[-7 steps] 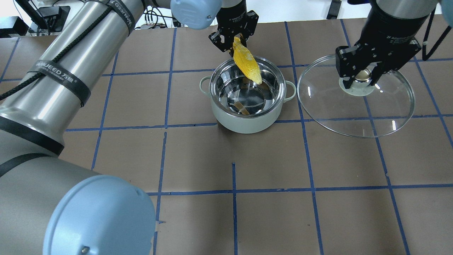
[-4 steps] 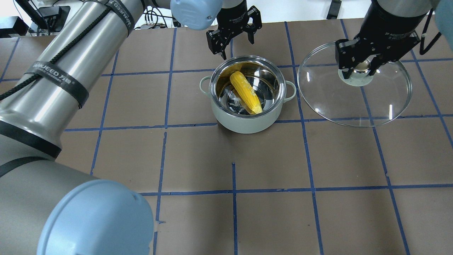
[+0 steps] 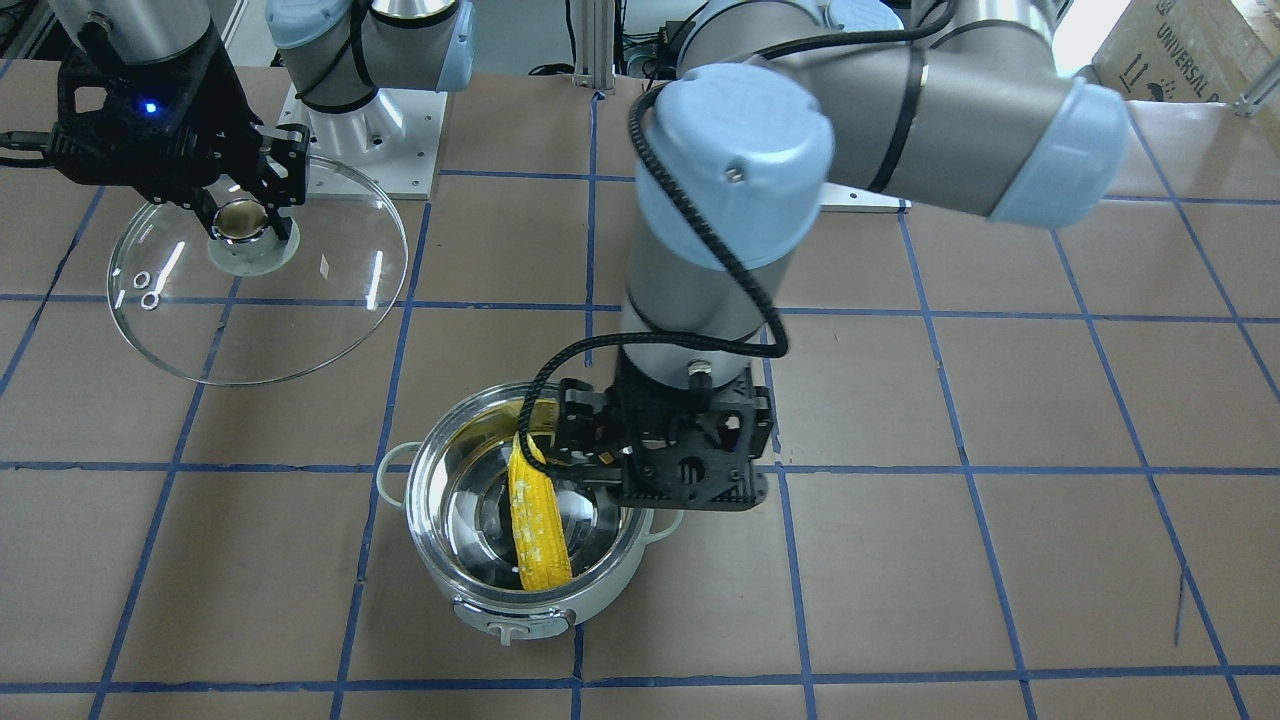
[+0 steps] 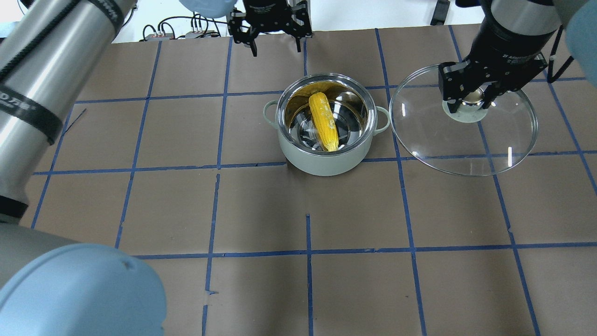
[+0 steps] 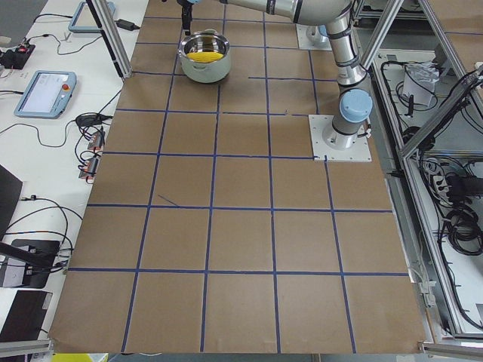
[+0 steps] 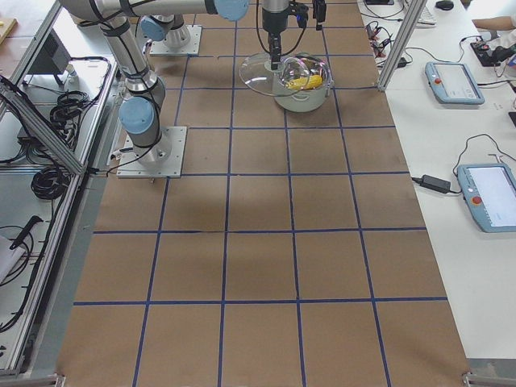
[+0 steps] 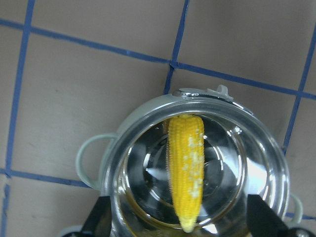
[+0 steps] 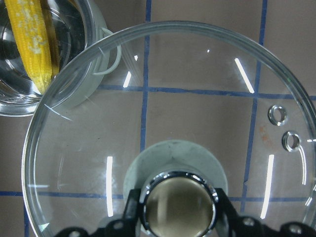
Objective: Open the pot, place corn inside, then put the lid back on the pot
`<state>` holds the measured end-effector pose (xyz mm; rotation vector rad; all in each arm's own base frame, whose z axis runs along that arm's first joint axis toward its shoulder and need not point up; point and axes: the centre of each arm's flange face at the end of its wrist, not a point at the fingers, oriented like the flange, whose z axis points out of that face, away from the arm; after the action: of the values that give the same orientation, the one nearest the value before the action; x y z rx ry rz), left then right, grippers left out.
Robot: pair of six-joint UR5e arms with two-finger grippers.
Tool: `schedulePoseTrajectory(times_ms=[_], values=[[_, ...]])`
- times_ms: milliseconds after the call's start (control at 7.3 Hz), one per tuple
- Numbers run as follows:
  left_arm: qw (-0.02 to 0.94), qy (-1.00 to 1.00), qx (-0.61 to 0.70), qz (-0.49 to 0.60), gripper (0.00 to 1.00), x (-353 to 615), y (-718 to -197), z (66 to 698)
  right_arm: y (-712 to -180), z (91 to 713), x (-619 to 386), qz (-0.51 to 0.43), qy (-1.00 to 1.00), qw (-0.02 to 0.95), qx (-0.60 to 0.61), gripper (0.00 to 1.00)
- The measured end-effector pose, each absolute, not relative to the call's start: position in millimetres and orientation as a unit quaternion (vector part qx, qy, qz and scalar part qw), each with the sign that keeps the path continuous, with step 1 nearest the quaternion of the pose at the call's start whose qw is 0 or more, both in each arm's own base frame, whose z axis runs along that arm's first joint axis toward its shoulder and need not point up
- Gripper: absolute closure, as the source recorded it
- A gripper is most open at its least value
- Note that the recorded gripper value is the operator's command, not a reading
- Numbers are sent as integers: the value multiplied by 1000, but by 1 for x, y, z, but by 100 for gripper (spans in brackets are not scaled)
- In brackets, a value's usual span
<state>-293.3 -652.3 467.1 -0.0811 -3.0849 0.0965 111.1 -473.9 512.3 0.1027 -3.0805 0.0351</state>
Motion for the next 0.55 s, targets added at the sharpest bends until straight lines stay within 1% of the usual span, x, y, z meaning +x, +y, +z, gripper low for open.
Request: schedulePoseTrajectory(times_ms=[137, 274, 548], values=[[25, -998, -48, 25, 4, -257, -635, 486, -473, 511, 111, 10, -999, 29, 34, 70], [25, -998, -51, 15, 0, -228, -607, 494, -472, 511, 111, 10, -999, 29, 33, 70], [26, -999, -30, 5, 0, -174, -532, 502, -477, 507, 122, 15, -999, 29, 23, 70]])
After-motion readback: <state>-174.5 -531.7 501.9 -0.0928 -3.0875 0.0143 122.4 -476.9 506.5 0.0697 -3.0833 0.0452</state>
